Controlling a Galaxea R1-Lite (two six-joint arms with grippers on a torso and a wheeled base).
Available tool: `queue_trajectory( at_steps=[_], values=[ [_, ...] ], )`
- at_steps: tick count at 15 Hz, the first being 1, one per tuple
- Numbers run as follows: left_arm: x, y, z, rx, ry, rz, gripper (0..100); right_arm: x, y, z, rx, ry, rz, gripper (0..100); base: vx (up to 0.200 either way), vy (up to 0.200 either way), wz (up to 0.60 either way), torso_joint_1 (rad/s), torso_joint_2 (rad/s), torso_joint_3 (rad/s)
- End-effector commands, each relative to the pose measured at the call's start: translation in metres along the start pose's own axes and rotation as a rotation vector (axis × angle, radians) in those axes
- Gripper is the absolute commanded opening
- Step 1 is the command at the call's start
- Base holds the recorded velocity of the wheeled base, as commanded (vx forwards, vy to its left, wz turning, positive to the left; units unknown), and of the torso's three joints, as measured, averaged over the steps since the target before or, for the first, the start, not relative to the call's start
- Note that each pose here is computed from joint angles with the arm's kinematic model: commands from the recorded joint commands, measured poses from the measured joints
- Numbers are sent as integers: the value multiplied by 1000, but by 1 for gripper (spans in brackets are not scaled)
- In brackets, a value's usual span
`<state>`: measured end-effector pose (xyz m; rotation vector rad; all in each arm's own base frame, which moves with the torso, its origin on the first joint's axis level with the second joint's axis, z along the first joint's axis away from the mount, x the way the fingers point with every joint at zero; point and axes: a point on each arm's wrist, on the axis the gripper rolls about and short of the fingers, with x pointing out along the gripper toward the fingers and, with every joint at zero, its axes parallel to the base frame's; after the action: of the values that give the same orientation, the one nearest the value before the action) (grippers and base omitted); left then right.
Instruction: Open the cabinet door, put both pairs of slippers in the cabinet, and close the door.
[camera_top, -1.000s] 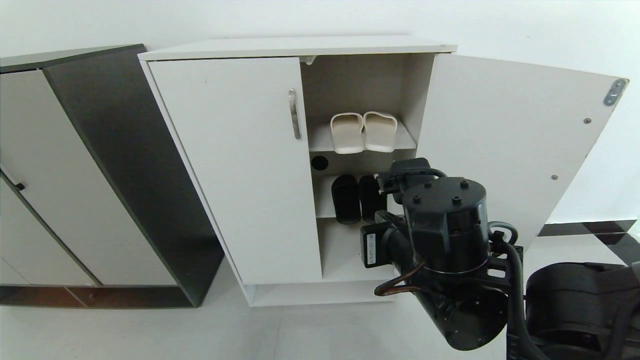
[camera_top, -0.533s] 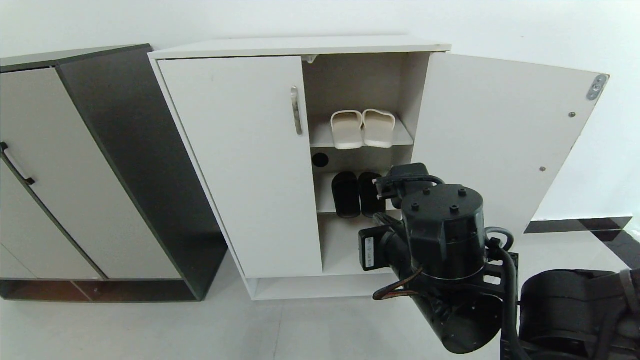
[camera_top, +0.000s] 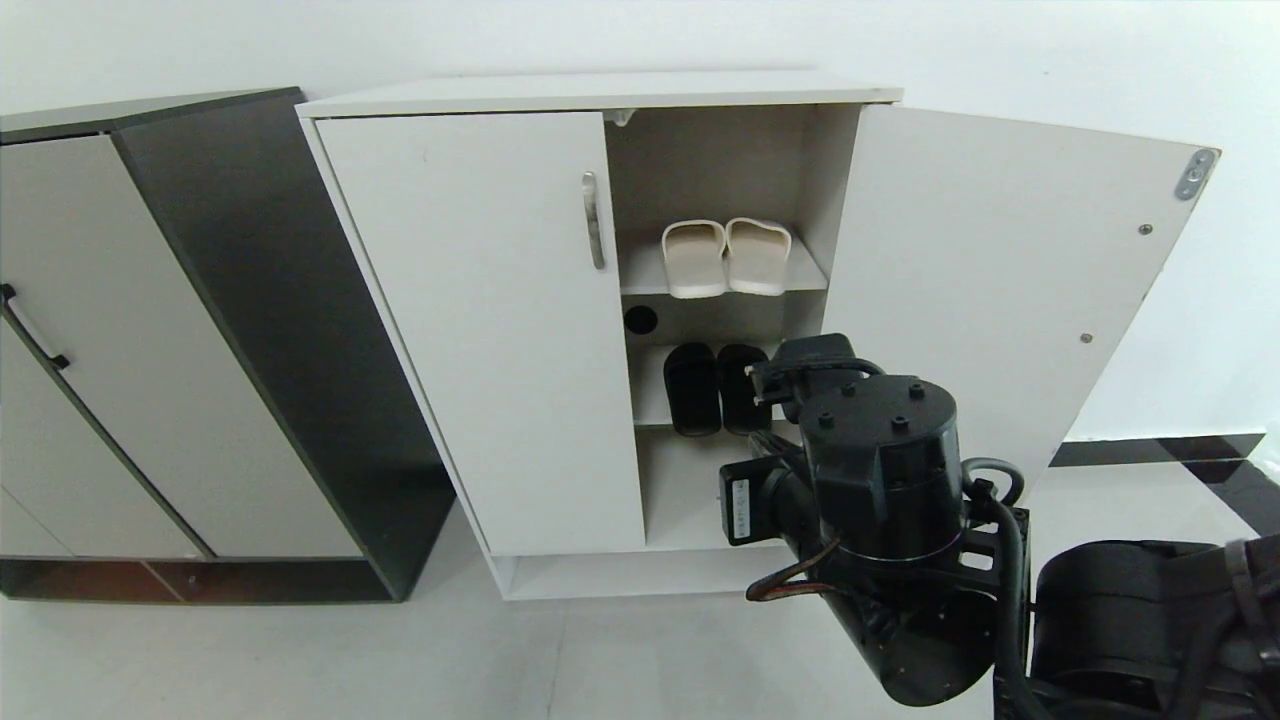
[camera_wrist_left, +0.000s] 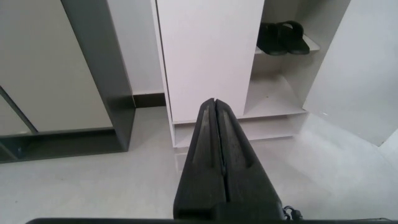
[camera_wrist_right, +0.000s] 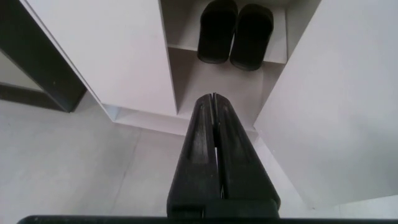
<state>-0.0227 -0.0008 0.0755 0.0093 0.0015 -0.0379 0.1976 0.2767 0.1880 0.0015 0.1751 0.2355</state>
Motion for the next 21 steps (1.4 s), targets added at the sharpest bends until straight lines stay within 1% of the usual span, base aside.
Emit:
queue_trajectory(
  at_steps=[1,13,16,21],
  values=[
    [0,0,0,0,1,0,0,1,1,-2,-3,3,0,0,0,0,0,0,0,0],
    [0,0,0,0,1,0,0,3,2,-5,-10,11,-1,0,0,0,0,0,-7,-8],
    [0,0,0,0,1,0,0,3,2,-5,-12,11,-1,0,0,0,0,18,-201,-307],
    [0,0,0,0,1,0,0,3,2,-5,-12,11,-1,0,0,0,0,69,-501,-357]
  ],
)
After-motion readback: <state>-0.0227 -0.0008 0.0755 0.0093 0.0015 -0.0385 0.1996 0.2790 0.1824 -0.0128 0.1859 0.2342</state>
